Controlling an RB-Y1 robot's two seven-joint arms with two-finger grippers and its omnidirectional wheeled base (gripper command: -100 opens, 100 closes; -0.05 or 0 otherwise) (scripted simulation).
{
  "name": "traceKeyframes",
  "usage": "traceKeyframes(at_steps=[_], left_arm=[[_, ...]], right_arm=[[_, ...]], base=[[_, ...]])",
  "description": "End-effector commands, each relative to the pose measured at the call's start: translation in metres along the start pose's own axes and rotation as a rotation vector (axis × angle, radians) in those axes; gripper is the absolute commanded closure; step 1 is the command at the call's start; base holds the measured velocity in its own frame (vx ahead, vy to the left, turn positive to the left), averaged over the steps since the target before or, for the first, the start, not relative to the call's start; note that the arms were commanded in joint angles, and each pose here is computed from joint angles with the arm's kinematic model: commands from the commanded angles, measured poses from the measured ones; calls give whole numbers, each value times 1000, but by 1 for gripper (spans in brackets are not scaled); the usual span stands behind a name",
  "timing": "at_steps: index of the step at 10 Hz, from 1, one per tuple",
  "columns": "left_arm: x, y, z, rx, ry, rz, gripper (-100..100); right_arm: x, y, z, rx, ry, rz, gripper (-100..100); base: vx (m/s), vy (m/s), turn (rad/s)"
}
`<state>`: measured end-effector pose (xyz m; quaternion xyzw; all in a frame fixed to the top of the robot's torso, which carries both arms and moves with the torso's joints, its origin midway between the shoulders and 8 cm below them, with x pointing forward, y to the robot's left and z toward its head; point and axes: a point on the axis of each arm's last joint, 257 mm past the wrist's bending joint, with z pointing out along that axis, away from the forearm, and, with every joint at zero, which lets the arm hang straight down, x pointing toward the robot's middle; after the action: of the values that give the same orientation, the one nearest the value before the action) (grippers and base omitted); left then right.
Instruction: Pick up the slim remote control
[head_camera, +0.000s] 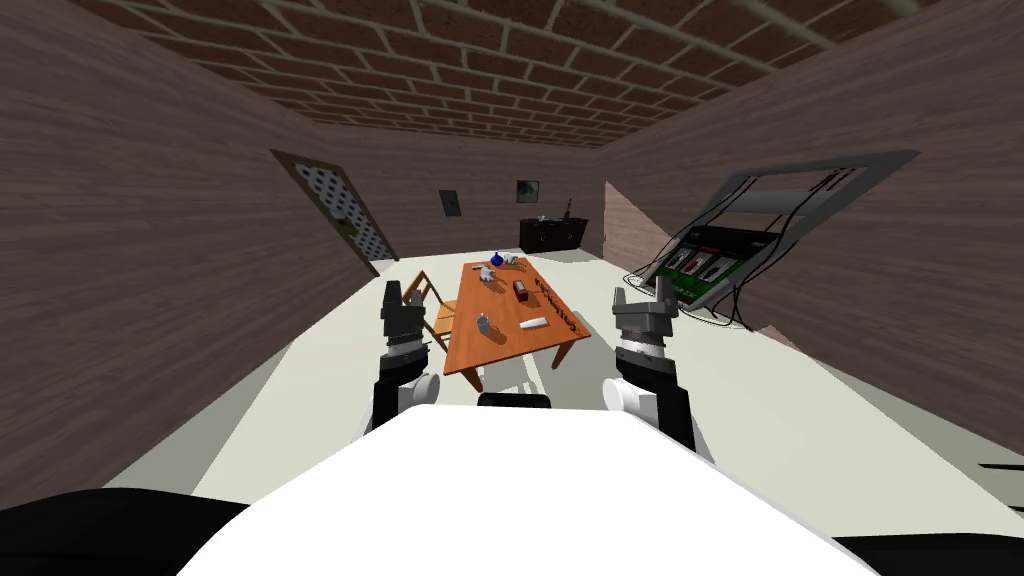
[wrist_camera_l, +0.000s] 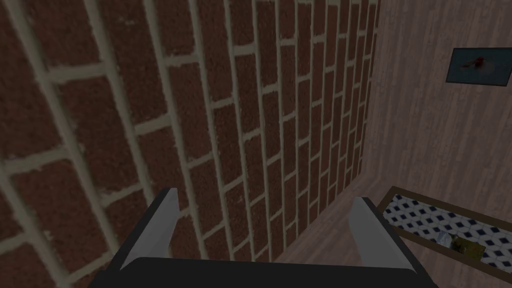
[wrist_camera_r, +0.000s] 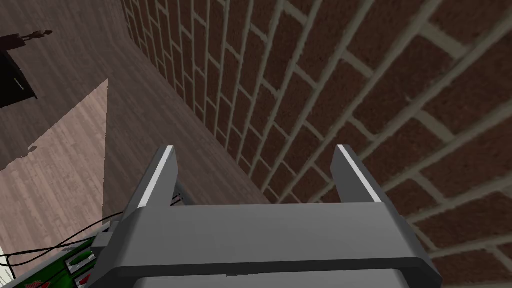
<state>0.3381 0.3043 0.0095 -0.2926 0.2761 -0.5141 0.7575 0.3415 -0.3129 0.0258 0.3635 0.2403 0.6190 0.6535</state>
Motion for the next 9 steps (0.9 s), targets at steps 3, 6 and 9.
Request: traceKeyframes(at_steps=[3,6,9], left_arm=[[0,0,0,0,0,0,0],[0,0,0,0,0,0,0],[0,0,0,0,0,0,0]], right_arm=[[2,-26,-13,69,73,-95,-100],[-7,-67,-41,180,130,-224,-100],[-20,-101,-71,276,169,-326,-100]], base=[[-27,-23,93],[-58,-45,181],[-46,-51,220]])
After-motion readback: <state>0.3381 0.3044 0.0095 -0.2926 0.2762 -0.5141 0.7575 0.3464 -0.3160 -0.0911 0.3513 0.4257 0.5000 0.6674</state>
